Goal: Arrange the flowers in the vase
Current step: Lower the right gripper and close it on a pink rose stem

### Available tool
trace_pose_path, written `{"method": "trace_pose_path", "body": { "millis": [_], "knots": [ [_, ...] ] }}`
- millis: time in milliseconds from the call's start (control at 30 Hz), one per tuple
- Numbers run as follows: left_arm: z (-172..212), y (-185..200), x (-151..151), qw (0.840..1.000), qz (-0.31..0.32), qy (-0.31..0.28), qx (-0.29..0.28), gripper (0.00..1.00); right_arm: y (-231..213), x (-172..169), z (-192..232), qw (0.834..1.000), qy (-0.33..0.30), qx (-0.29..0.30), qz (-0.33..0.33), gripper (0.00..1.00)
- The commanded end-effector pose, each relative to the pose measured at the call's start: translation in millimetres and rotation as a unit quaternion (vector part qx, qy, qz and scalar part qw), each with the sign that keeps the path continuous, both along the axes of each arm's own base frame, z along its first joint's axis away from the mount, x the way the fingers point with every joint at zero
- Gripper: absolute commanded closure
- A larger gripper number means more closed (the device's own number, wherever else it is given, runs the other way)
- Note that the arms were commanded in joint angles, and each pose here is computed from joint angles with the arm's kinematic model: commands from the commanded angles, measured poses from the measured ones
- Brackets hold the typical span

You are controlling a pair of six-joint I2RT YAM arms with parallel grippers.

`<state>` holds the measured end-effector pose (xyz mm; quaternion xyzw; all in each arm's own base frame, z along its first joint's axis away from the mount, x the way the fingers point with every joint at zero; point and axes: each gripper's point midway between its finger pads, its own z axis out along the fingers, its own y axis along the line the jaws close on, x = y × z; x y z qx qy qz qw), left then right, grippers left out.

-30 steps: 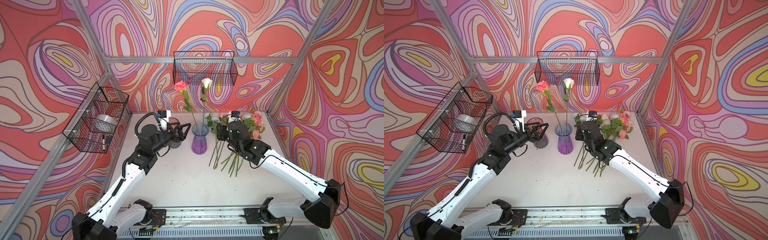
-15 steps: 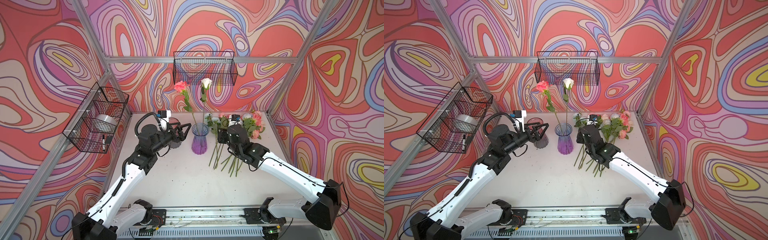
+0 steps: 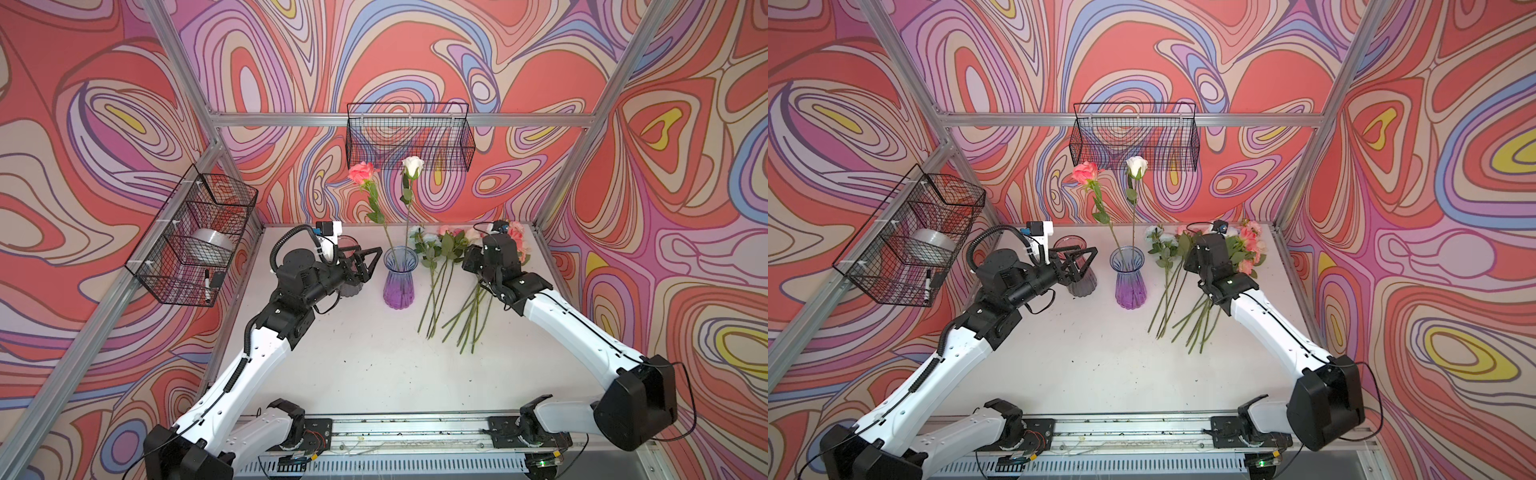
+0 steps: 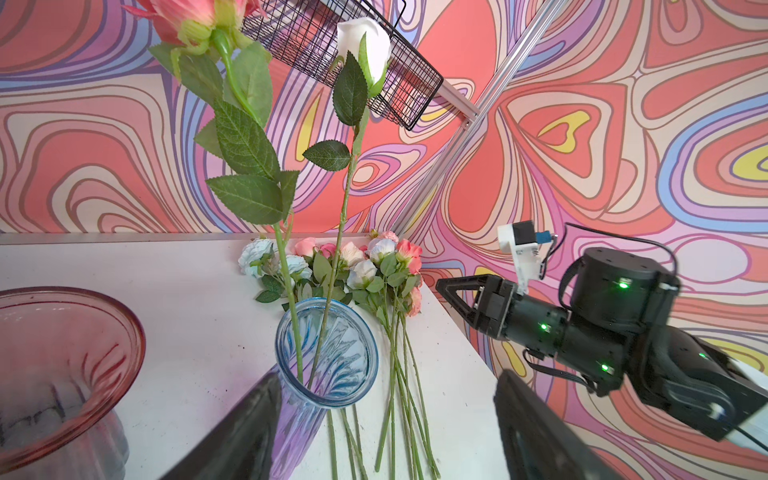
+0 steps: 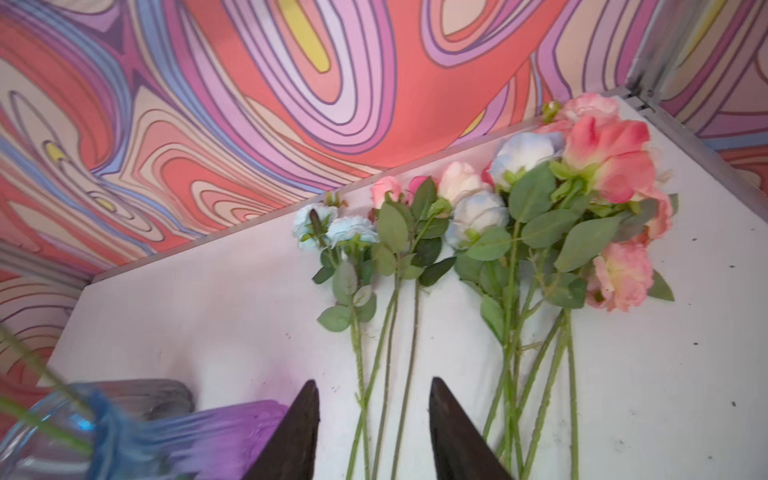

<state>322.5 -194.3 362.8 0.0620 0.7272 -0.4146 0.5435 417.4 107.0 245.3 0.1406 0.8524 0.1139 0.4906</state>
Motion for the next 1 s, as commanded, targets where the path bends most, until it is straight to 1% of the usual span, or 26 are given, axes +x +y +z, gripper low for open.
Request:
{"method": "trace_pose_path", "body": {
  "millis": [0,100,167,267,367,467,533,700,833,967],
  "knots": [
    [22,11,-6,0.999,0.022,-0.005,-0.023,0.2,5,10,-37,0.997,0.068,0.01,0.036,0.57],
    [18,14,-2,0.999,0.036,0.004,-0.023,0.2,-3,21,-66,0.994,0.107,0.005,0.026,0.58],
    [14,13,1,0.999,0.035,0.007,-0.02,0.2,-16,26,-83,0.991,0.133,0.004,-0.001,0.6],
    [9,6,3,0.999,0.019,0.02,-0.022,0.22,-32,31,-104,0.987,0.158,0.026,-0.023,0.62],
    [7,-3,3,0.999,-0.006,0.03,-0.034,0.23,-26,36,-122,0.983,0.177,0.044,0.002,0.64],
    [6,-8,3,0.998,-0.02,0.037,-0.045,0.23,-5,42,-135,0.979,0.187,0.067,0.053,0.64],
    [4,-11,3,0.998,-0.027,0.042,-0.048,0.23,7,45,-152,0.971,0.209,0.085,0.077,0.64],
    [1,-12,5,0.998,-0.027,0.044,-0.043,0.24,26,59,-169,0.964,0.217,0.118,0.099,0.64],
    [0,-11,5,0.998,-0.025,0.044,-0.039,0.23,42,71,-176,0.961,0.22,0.122,0.117,0.65],
    [1,-12,5,0.998,-0.026,0.043,-0.039,0.23,49,80,-189,0.958,0.232,0.119,0.118,0.67]
  ]
}}
